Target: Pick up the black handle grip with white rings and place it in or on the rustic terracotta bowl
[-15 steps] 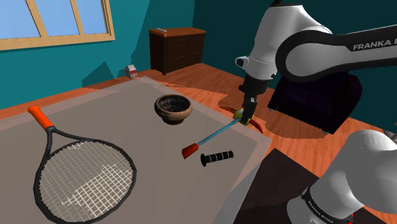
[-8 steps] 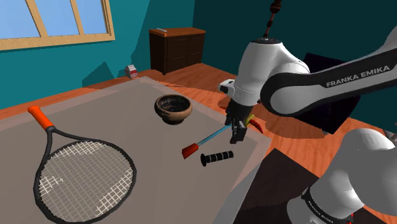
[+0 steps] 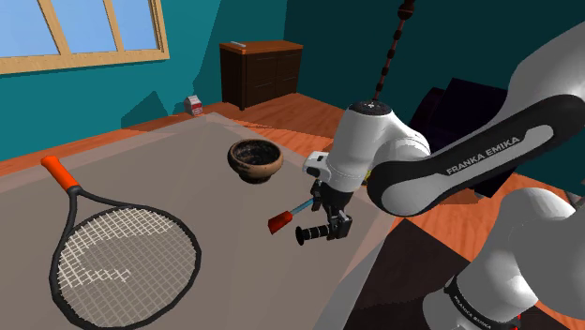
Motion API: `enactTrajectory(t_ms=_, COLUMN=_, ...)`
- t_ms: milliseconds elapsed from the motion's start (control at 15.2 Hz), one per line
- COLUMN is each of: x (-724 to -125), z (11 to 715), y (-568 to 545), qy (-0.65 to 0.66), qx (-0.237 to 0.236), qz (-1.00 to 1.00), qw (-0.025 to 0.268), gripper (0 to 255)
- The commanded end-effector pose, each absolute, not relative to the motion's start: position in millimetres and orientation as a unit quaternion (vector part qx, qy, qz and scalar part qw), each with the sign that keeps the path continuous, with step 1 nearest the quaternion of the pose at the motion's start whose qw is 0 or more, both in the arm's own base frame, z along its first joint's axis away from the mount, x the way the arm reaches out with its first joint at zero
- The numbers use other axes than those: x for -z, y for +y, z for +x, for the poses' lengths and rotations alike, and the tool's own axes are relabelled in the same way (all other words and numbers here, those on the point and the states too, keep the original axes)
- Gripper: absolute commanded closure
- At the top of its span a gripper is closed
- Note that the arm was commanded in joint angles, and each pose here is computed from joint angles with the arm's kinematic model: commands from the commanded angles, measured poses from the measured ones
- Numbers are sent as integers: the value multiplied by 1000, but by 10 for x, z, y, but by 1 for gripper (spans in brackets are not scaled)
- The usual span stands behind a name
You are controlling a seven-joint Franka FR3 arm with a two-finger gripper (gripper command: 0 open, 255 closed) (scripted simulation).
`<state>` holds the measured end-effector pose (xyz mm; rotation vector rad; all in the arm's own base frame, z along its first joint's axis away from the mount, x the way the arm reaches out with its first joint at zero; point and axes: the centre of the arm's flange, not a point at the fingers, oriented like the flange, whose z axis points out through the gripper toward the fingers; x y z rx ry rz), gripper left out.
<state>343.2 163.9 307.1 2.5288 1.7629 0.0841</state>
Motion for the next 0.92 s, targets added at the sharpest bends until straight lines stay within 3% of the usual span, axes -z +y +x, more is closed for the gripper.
enactTrajectory(t_ms=0, x=-2968, z=3433, y=1633, qy=574, qx=-28, qz=818, qw=29, gripper=0)
enactTrajectory(t_ms=792, x=-2727, z=3452, y=1630, qy=574, qx=-28, qz=818, qw=29, gripper=0)
enactTrajectory(t_ms=858, x=-2727, z=3452, y=1630, qy=574, qx=-28, qz=818, qw=29, gripper=255)
